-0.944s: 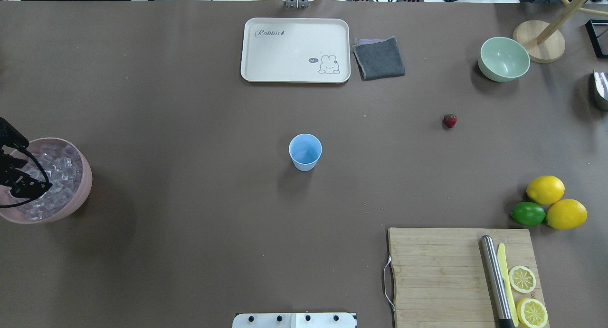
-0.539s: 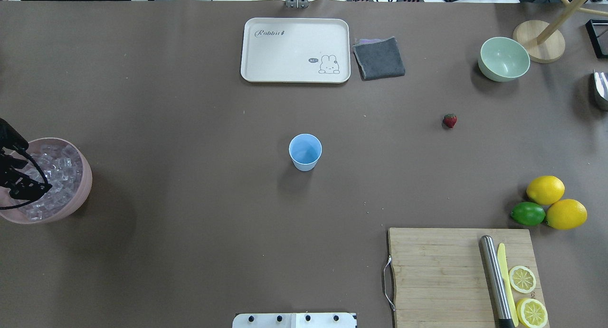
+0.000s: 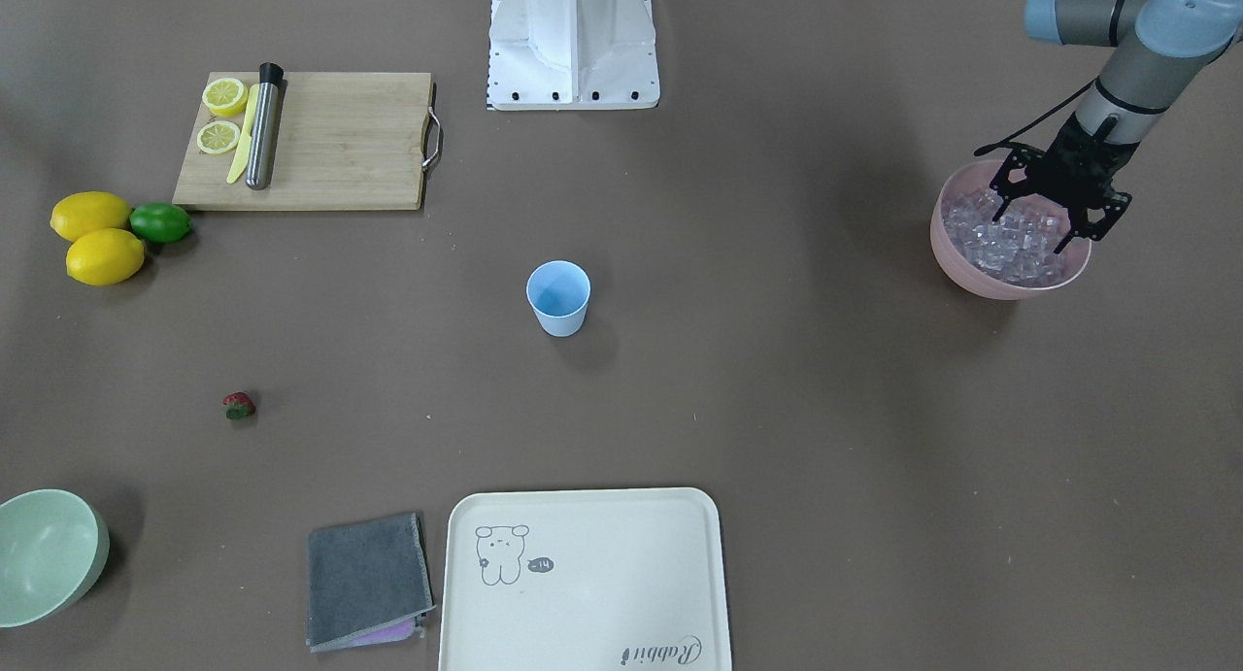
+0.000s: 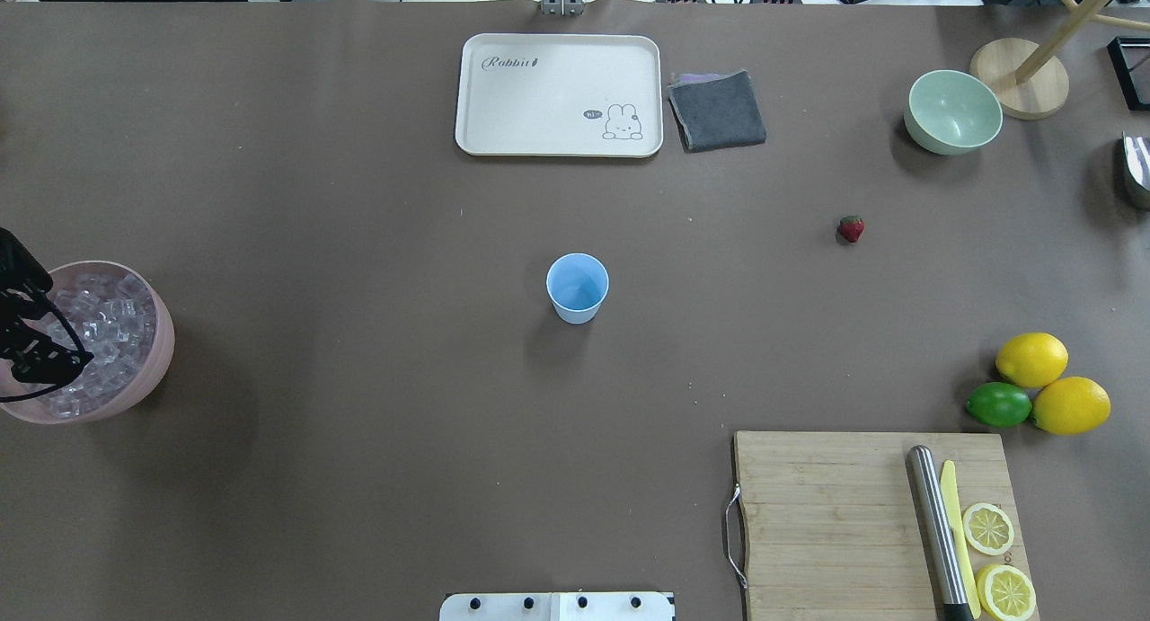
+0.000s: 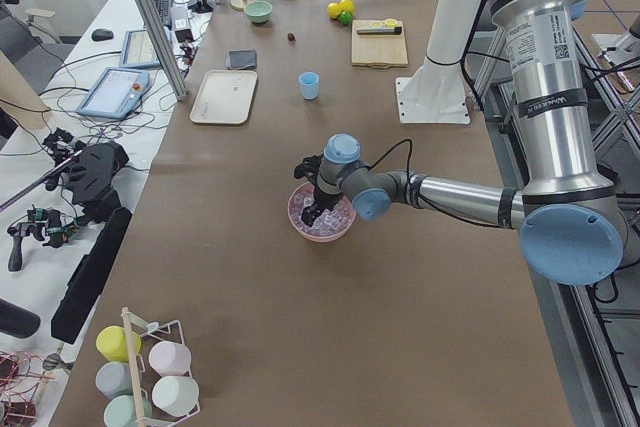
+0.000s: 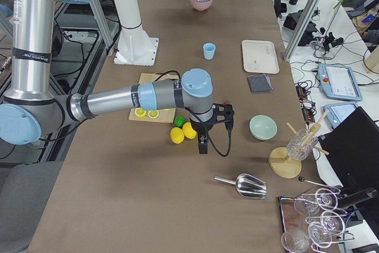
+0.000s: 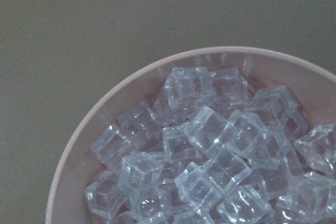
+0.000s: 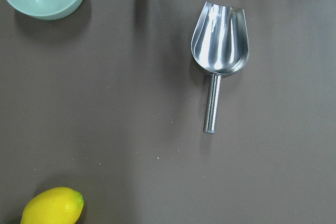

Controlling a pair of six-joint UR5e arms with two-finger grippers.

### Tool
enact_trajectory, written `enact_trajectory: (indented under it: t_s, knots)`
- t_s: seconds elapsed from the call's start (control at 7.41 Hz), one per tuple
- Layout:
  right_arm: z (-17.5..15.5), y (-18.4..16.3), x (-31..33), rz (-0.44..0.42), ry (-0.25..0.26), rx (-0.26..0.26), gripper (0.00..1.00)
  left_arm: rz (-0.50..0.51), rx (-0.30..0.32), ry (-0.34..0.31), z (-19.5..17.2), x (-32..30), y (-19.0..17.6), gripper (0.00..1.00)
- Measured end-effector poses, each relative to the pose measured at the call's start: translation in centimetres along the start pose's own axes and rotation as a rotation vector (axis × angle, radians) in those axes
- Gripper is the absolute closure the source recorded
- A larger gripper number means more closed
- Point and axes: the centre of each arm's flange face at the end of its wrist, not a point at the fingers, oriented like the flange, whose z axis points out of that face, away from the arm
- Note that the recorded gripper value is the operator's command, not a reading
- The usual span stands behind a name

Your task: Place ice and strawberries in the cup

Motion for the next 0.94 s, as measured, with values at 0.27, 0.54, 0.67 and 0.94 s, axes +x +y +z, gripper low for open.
enact_trajectory:
  t_s: [0.27, 0.54, 0.67, 0.94]
  knots:
    - [0.04, 0.00, 0.03, 0.001, 0.000, -0.001, 0.00, 0.009, 0.000, 0.000, 0.19, -0.05, 0.15, 0.12]
    - [0.10, 0.00, 0.04, 0.001, 0.001, -0.002, 0.00, 0.009, -0.004, 0.000, 0.44, -0.11, 0.29, 0.12]
    - [0.12, 0.00, 0.06, 0.001, 0.001, -0.002, 0.00, 0.010, -0.005, 0.001, 0.49, -0.10, 0.29, 0.12]
    - [0.13, 0.00, 0.08, 0.002, 0.001, -0.003, 0.00, 0.012, -0.010, 0.003, 0.78, -0.01, 0.43, 0.12]
